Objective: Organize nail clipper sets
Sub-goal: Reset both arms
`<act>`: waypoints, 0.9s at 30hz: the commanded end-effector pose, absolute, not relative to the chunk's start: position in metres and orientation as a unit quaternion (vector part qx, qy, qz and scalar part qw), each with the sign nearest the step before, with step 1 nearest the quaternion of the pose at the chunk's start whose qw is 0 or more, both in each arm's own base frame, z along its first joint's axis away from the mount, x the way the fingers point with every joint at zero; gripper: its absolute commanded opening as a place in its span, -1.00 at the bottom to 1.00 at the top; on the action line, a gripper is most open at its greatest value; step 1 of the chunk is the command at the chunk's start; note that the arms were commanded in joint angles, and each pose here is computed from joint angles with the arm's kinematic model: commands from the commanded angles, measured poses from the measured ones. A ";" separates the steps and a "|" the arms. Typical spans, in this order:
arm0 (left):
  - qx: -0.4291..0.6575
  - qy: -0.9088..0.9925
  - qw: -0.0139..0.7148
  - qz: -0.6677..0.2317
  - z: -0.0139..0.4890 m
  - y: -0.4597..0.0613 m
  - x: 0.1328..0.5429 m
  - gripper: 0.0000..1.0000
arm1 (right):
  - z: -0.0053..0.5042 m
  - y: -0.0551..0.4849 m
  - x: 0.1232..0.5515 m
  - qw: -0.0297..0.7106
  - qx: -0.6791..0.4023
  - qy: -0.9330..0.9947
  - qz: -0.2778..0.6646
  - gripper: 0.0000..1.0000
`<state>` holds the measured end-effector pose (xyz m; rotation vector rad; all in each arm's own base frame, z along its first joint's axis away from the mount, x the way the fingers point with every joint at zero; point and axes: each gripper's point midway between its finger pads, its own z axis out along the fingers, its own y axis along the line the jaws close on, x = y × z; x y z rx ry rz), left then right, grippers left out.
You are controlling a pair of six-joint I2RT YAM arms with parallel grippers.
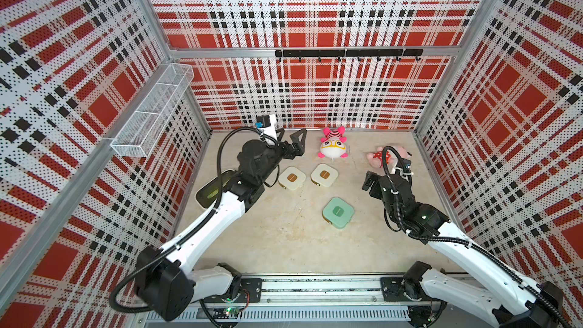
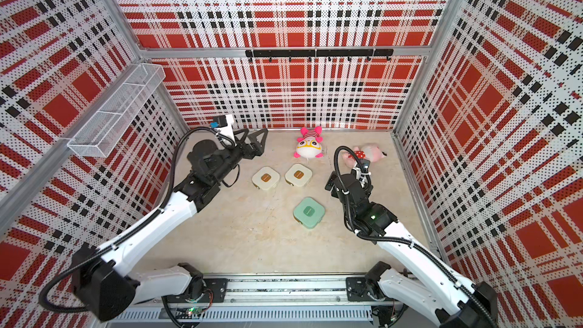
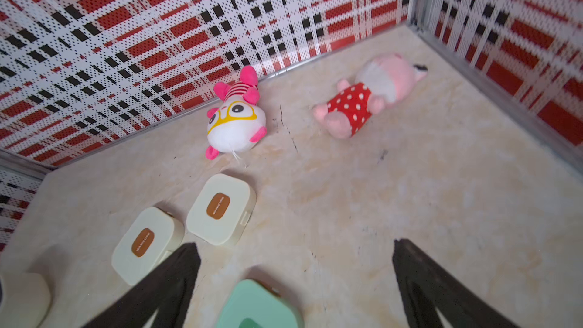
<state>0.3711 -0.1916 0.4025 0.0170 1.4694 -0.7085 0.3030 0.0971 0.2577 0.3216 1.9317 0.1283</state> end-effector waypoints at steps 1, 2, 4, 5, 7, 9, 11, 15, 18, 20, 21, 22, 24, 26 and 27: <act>-0.078 0.604 0.756 -0.240 0.402 -0.133 0.372 0.97 | 0.298 0.091 0.322 0.624 0.079 0.777 -0.014 1.00; -0.085 0.604 0.761 -0.221 0.395 -0.121 0.376 0.96 | 0.297 0.087 0.330 0.630 0.078 0.772 -0.025 0.99; -0.146 0.627 0.749 -0.157 0.359 -0.086 0.392 0.96 | 0.282 0.069 0.348 0.629 0.098 0.769 -0.059 0.99; -0.176 0.638 0.739 -0.124 0.332 -0.063 0.398 0.96 | 0.269 0.060 0.356 0.624 0.101 0.772 -0.074 0.99; -0.200 0.653 0.728 -0.058 0.283 -0.029 0.395 0.96 | 0.242 0.042 0.368 0.609 0.110 0.780 -0.095 1.00; -0.209 0.658 0.724 0.012 0.246 -0.004 0.381 0.96 | 0.215 0.024 0.372 0.591 0.122 0.789 -0.117 1.00; -0.204 0.669 0.710 0.077 0.218 0.013 0.369 0.96 | 0.196 0.008 0.371 0.585 0.124 0.788 -0.147 1.00; -0.217 0.662 0.708 0.116 0.203 0.040 0.363 0.96 | 0.168 -0.011 0.365 0.588 0.131 0.778 -0.180 1.00; -0.217 0.662 0.708 0.114 0.205 0.051 0.376 0.96 | 0.158 -0.019 0.362 0.610 0.145 0.759 -0.174 1.00; -0.225 0.664 0.703 0.114 0.204 0.059 0.379 0.96 | 0.150 -0.021 0.361 0.624 0.142 0.750 -0.167 1.00; -0.218 0.670 0.700 0.116 0.202 0.059 0.380 0.96 | 0.149 -0.024 0.362 0.629 0.139 0.745 -0.173 1.00; -0.205 0.676 0.698 0.117 0.201 0.056 0.381 0.96 | 0.148 -0.024 0.364 0.625 0.133 0.747 -0.181 0.99; -0.180 0.701 0.677 0.135 0.183 0.053 0.378 0.96 | 0.153 -0.018 0.370 0.643 0.114 0.738 -0.170 1.00; -0.209 0.715 0.653 0.135 0.155 0.064 0.366 0.96 | 0.156 -0.014 0.374 0.653 0.092 0.730 -0.177 1.00; -0.214 0.707 0.662 0.127 0.158 0.067 0.364 0.96 | 0.152 -0.012 0.377 0.648 0.086 0.736 -0.177 1.00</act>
